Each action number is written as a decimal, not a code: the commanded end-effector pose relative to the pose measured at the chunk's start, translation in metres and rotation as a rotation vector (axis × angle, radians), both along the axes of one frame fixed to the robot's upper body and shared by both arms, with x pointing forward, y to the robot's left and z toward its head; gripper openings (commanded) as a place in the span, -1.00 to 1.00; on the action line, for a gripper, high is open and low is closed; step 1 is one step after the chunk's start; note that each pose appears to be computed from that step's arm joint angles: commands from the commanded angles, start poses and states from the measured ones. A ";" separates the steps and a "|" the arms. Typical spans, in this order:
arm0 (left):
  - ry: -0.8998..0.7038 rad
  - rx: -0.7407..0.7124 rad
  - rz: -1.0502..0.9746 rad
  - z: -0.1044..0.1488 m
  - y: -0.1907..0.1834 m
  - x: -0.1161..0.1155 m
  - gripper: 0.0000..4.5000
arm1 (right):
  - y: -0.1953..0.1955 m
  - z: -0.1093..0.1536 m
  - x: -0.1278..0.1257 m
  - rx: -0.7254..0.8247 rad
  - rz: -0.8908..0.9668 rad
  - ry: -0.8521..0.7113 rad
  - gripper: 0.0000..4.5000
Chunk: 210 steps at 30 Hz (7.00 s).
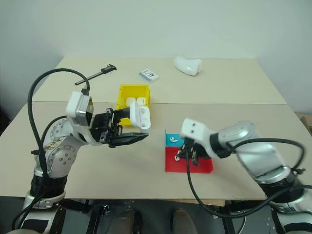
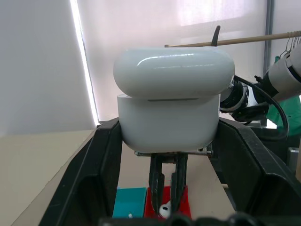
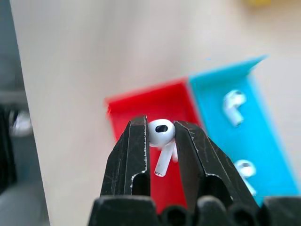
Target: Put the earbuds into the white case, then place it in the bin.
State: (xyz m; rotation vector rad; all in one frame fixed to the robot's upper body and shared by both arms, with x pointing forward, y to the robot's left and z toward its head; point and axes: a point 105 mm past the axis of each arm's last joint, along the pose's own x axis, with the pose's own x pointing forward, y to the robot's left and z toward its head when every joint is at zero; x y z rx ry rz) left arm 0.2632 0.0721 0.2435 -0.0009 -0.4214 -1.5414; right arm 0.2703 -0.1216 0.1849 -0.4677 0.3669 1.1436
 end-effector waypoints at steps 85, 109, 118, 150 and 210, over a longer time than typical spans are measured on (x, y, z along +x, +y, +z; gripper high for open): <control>-0.075 -0.035 0.090 0.021 0.017 0.008 0.21 | 0.020 -0.020 0.101 -0.560 0.332 -0.098 0.33; -0.075 -0.045 0.129 0.022 0.016 0.005 0.21 | 0.036 -0.061 0.106 -0.657 0.358 -0.020 -0.68; -0.070 -0.046 0.121 0.021 0.015 0.006 0.21 | 0.023 -0.040 0.103 -0.487 0.224 0.003 -0.73; -0.053 -0.123 -0.031 0.031 -0.021 0.026 0.21 | 0.043 0.113 -0.032 0.848 0.100 -0.105 -0.73; 0.076 -0.196 0.800 0.007 0.016 0.081 0.21 | -0.006 0.089 -0.001 0.271 -0.135 -0.294 -0.98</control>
